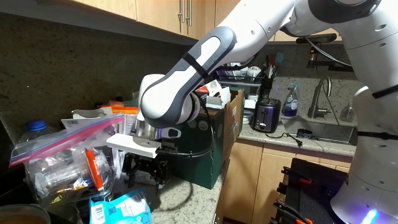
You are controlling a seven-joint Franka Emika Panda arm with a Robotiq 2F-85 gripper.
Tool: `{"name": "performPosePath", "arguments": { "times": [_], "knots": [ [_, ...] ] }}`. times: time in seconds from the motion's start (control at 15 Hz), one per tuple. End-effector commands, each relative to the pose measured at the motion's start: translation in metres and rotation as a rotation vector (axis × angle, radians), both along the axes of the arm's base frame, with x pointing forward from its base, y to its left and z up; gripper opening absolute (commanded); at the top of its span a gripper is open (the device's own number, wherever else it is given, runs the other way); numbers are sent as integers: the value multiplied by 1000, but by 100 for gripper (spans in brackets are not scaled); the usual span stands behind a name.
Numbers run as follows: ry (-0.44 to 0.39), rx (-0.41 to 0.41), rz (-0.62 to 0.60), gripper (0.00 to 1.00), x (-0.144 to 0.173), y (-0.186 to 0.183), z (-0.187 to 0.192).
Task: Put the bottle of water, the black and dark blue snack packs, the top plastic and the remaining snack pack in the box respectively
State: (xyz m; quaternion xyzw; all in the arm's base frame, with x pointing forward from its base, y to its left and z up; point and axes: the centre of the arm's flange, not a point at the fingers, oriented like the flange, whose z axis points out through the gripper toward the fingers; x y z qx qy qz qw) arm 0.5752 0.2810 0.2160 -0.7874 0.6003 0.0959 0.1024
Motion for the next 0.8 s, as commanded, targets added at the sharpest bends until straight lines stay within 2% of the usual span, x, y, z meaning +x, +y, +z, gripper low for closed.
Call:
{"name": "performPosePath", "arguments": {
  "times": [0.0,0.33,0.53,0.73],
  "knots": [
    [25,-49,-45,100,11,4,-15],
    [26,-74,-56,100,23,7,-24],
    [29,-57,-42,99,30,13,-23],
    [55,-37,-19,71,35,23,-24]
  ]
}}
